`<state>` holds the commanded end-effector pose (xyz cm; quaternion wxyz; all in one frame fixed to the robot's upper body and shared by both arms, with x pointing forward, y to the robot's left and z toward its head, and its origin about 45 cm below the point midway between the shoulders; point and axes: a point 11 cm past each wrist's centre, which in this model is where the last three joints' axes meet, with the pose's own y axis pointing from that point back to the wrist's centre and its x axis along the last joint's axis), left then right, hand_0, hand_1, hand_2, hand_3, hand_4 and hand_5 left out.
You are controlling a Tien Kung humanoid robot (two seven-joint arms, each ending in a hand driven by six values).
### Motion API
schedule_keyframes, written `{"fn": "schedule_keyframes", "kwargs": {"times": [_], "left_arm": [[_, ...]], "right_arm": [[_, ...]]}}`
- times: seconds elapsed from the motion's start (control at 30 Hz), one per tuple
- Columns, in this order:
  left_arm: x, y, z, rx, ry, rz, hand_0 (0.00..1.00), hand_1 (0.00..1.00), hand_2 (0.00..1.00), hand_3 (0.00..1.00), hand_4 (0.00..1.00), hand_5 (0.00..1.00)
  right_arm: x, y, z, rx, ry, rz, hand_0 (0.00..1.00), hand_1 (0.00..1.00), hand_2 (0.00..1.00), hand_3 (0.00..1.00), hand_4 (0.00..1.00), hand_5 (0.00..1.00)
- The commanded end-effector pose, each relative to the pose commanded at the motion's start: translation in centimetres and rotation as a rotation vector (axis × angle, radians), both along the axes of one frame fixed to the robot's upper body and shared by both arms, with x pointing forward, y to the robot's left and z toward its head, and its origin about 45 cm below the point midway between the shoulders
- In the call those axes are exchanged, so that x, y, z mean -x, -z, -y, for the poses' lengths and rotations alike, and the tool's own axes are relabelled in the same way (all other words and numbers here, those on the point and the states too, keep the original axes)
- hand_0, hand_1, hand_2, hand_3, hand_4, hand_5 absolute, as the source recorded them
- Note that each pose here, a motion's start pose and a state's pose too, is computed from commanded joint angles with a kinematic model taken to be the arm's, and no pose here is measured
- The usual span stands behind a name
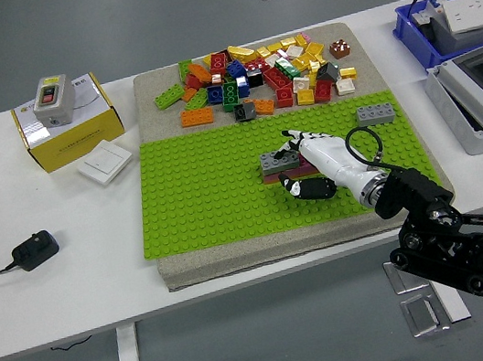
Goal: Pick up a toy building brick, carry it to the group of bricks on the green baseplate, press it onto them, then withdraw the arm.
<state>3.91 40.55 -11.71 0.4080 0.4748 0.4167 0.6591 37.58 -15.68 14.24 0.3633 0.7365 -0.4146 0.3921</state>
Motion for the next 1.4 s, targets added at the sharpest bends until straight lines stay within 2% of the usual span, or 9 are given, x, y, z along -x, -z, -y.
{"fn": "schedule_keyframes", "kwargs": {"times": [0.9, 1.4], "left_arm": [[-0.03, 0.0, -0.1, -0.002, -0.001, 0.000, 0.663, 0.662, 0.554, 0.588, 0.176, 0.638], [0.02, 0.0, -0.1, -0.002, -0.002, 0.000, 0.662, 0.662, 0.554, 0.589, 0.177, 0.637]], "right_arm": [[-0.2, 1.1, 0.1, 0.035, 0.012, -0.032, 0.909, 0.954, 0.998, 0.711, 0.559, 0.456], [-0.2, 1.0, 0.2, 0.069, 0.008, -0.014, 0.910, 0.954, 0.998, 0.710, 0.555, 0.459]]}}
